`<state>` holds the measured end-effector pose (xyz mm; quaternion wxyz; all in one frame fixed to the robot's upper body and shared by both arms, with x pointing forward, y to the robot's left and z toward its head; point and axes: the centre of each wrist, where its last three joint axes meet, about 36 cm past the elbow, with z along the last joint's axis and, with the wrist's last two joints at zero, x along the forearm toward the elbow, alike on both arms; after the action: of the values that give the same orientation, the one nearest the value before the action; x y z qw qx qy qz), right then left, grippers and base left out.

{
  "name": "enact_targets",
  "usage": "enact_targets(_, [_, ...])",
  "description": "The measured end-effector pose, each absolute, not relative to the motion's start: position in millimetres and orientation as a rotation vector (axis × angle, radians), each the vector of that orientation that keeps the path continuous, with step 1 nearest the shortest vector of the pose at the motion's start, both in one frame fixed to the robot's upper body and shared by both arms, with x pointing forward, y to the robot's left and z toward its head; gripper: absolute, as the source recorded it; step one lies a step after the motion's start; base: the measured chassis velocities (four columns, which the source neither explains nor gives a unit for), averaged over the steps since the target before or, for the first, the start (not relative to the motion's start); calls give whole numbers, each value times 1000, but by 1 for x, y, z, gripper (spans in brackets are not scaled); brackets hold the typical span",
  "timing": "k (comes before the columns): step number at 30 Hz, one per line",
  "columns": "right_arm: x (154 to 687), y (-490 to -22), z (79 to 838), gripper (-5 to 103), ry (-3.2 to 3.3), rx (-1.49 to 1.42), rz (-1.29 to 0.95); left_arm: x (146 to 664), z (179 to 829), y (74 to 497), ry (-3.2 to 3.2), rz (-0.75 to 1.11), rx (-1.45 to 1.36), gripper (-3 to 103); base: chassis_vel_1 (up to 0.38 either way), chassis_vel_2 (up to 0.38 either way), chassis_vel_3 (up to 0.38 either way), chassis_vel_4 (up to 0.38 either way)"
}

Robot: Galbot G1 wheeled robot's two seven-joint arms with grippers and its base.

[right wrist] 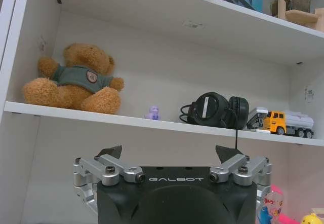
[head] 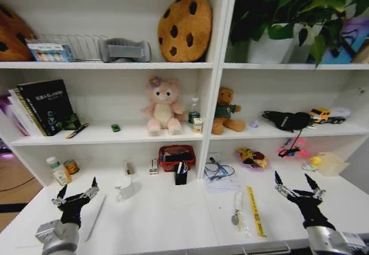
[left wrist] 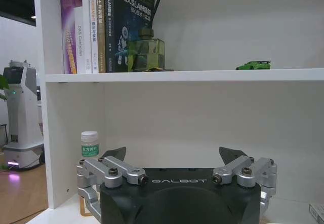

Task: Organize the objects on the table.

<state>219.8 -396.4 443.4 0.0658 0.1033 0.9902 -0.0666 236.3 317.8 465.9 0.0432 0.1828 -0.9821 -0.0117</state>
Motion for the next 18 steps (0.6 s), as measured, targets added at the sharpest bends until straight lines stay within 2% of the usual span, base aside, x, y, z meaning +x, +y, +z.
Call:
enact_targets(11, [220,-397,443,100,2987,312,-201,236,466,318,-3004,-35,556,100,20,17,-23,-32])
enact_targets(18, [220,-397,443,100,2986,312,-201,236,466,318,-3004,-35,556,100,171,183,-157,-175])
